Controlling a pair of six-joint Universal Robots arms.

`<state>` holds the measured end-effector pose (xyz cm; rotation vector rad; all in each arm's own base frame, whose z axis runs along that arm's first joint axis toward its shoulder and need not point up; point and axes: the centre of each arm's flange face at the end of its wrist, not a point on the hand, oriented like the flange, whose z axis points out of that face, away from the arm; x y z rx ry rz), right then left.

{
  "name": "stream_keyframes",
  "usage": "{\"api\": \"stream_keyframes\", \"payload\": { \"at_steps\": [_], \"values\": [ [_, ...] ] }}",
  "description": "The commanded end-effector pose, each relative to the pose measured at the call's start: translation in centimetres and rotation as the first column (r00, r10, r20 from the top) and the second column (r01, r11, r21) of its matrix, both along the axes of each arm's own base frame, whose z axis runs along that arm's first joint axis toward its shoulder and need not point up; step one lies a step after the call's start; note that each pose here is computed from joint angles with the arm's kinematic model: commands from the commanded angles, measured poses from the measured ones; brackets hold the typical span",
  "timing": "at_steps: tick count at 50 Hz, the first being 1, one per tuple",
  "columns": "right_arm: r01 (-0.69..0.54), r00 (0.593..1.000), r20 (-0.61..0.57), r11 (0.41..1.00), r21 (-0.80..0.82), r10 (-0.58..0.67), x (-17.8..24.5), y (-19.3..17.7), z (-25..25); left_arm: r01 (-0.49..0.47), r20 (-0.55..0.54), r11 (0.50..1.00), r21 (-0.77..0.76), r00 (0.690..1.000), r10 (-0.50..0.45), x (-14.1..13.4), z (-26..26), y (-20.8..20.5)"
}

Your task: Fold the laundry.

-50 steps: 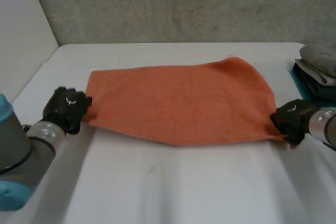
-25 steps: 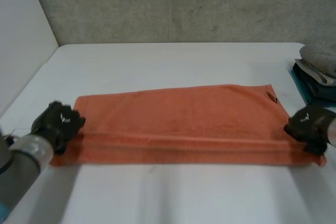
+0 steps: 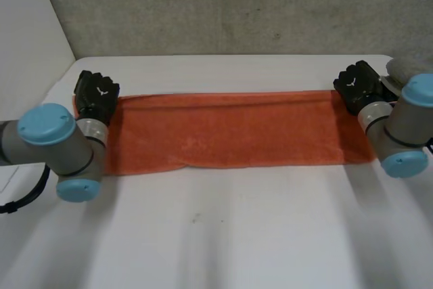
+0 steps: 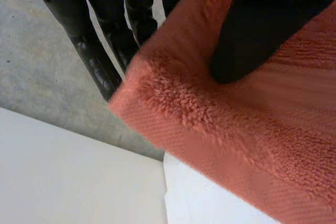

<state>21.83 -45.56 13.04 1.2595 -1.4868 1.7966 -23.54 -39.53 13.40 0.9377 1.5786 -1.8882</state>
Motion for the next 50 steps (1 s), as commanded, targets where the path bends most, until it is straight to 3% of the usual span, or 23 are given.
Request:
{"api": "stream_keyframes", "payload": {
  "at_steps": [1, 7, 12, 17, 24, 32, 36, 44, 50],
  "values": [
    [0.005, 1.0, 0.013, 1.0, 0.007, -0.005, 0.6, -0.9, -2.3, 0.052, -0.008, 0.999, -0.013, 0.999, -0.052, -2.0, -0.3, 0.5],
    [0.028, 0.987, 0.156, 0.999, 0.037, -0.033, 0.5, 0.3, 0.5, 0.044, -0.032, 0.998, -0.054, 0.998, -0.045, -2.0, 1.8, 1.1],
    [0.01, 0.907, 0.42, 0.998, 0.067, -0.037, -0.7, 3.5, 7.6, 0.028, -0.079, 0.998, -0.061, 0.996, -0.033, -0.6, 4.3, 2.7],
    [0.0, 0.858, 0.501, 0.976, 0.219, -0.112, -3.6, 5.5, 8.9, 0.045, -0.201, 0.999, -0.02, 0.978, -0.048, 0.5, 5.5, 5.5],
    [-0.021, 0.854, 0.456, 0.86, 0.51, -0.25, -6.0, 8.1, 6.9, 0.079, -0.332, 0.996, 0.042, 0.941, -0.06, 1.0, 5.3, 8.3],
    [-0.016, 0.852, 0.419, 0.784, 0.62, -0.314, -6.6, 8.3, 3.2, 0.085, -0.35, 0.993, 0.079, 0.935, -0.052, 1.2, 4.3, 9.0],
    [-0.008, 0.859, 0.401, 0.775, 0.632, -0.318, -6.7, 7.6, 1.2, 0.079, -0.351, 0.993, 0.083, 0.935, -0.045, 1.4, 4.2, 8.9],
    [0.041, 0.908, 0.325, 0.831, 0.555, -0.262, -7.1, 5.8, -1.5, 0.085, -0.346, 0.992, 0.097, 0.937, -0.046, 1.3, 3.8, 9.3],
    [0.175, 0.898, 0.279, 0.858, 0.483, -0.341, -10.1, 4.4, -0.8, 0.086, -0.347, 0.992, 0.094, 0.937, -0.049, 1.3, 3.9, 9.4]
  ]
}}
